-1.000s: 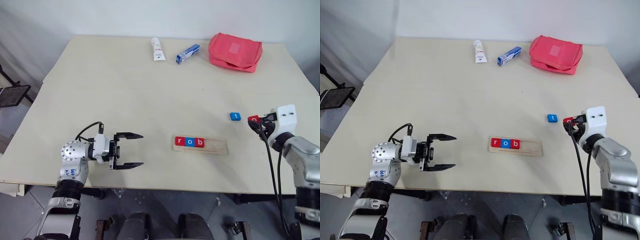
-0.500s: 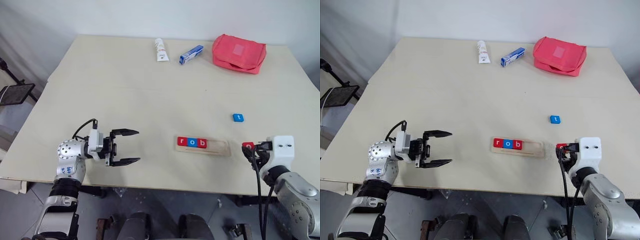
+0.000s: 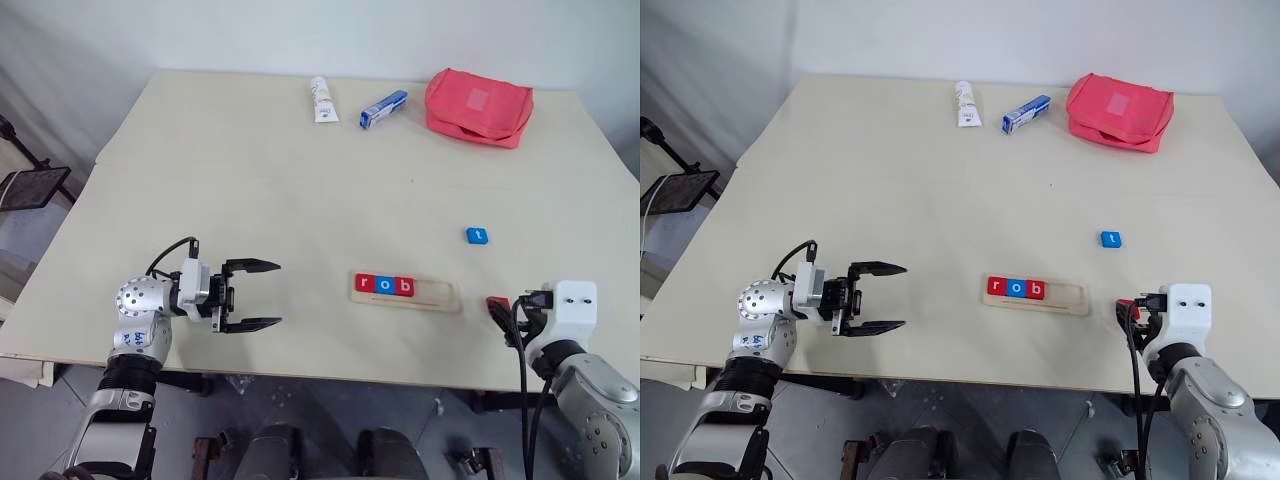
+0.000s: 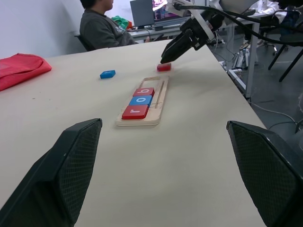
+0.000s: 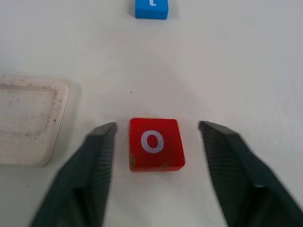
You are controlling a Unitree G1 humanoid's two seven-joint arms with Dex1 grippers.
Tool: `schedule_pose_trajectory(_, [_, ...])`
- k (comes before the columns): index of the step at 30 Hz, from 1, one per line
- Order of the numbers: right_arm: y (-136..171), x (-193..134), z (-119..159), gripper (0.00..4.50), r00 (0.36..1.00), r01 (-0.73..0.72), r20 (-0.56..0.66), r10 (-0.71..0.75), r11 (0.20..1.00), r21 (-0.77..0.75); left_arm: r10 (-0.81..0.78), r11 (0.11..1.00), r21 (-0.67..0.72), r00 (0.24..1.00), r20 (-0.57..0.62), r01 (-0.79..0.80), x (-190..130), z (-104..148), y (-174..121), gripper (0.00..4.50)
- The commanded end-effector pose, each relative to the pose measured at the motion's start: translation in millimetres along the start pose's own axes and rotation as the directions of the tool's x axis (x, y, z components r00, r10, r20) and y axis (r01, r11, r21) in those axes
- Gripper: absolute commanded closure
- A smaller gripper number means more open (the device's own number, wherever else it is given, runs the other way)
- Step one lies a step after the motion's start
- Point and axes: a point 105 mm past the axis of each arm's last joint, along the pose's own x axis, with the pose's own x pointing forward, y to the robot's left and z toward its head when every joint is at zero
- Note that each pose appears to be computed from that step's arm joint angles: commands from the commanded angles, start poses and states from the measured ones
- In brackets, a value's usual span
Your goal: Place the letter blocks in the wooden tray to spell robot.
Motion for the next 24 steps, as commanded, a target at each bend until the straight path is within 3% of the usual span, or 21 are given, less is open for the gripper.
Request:
schedule_pose_trajectory(1, [-3,-2,2,0.38,1.0,0.01,0.027,-0.01,1.0,0.001,-0.082,0.996,0.044,0.997,0.008,0.082,3,7,-3,0.0])
schedule_pose_trajectory(2, [-3,-2,2,0.06,1.0,0.007,0.026,-0.007,1.0,0.0,-0.082,0.996,0.045,0.997,0.009,0.081,3,7,-3,0.0])
schedule_pose_trajectory(10, [7,-11,11,0.02,0.974,-0.228,-0.031,0.226,0.957,-0.179,-0.08,0.996,0.049,0.997,0.017,0.079,6,7,-3,0.0])
schedule_pose_trajectory(16, [5,-10,19,0.02,0.89,-0.455,-0.184,0.417,0.815,-0.358,-0.079,0.996,0.048,0.997,0.026,0.078,10,5,-4,0.0])
schedule_pose_trajectory(20, [-2,-6,20,0.02,0.843,-0.539,-0.277,0.462,0.714,-0.447,-0.076,0.996,0.048,0.997,0.031,0.075,11,5,-4,0.0])
schedule_pose_trajectory(24, [-13,8,30,0.02,0.775,-0.629,-0.377,0.507,0.559,-0.541,-0.072,0.996,0.047,0.997,0.033,0.07,11,5,-6,0.0])
